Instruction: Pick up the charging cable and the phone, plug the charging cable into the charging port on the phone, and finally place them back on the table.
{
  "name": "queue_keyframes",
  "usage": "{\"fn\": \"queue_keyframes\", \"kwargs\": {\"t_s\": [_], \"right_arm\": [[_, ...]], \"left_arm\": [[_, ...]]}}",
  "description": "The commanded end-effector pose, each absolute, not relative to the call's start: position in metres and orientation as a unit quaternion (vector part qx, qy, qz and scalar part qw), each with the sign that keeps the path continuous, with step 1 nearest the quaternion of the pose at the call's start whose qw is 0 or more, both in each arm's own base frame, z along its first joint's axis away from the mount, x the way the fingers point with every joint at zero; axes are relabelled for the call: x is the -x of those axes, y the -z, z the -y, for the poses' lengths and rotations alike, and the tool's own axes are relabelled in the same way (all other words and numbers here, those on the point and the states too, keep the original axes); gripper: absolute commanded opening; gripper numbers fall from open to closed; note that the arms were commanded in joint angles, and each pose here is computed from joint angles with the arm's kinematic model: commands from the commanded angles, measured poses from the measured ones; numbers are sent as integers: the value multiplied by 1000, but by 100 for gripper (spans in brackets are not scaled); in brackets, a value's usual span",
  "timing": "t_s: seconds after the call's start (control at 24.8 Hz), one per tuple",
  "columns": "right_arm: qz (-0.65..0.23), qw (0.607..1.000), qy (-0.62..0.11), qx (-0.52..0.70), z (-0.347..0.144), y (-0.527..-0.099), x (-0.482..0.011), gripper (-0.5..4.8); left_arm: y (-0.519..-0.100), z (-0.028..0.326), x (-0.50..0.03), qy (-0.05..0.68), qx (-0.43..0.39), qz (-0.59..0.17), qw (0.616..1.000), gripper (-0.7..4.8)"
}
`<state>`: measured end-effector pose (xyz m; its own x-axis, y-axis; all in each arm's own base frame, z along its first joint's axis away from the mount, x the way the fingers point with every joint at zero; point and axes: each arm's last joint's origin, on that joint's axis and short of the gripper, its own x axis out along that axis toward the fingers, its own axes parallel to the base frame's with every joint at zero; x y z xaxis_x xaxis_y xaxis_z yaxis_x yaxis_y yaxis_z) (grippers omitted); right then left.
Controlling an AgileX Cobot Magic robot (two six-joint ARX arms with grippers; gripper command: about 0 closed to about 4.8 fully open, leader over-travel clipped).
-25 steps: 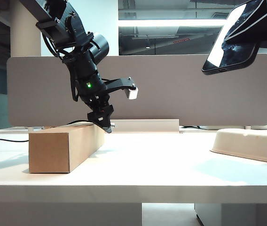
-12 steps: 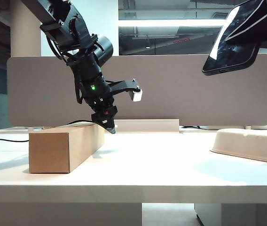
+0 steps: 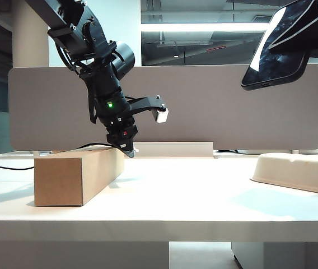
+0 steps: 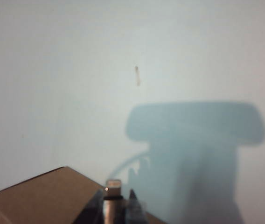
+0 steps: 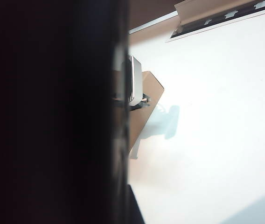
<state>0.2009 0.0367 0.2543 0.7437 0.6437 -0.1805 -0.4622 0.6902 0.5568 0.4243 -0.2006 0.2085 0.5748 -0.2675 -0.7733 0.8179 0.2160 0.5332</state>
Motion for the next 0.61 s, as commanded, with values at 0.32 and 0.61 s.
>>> {"fn": "queue_keyframes", "kwargs": {"t_s": [0.32,0.61], "right_arm": [[-158,907,-310,-237,-36,-262,-201,-6],[-148,912,-305,-231,-36,-263,-202,-6]], "left_arm": [[-213,201,-424,367,-502,-268,736,-6],[-254,198,-413,368,-432,-239,788,-6]]}}
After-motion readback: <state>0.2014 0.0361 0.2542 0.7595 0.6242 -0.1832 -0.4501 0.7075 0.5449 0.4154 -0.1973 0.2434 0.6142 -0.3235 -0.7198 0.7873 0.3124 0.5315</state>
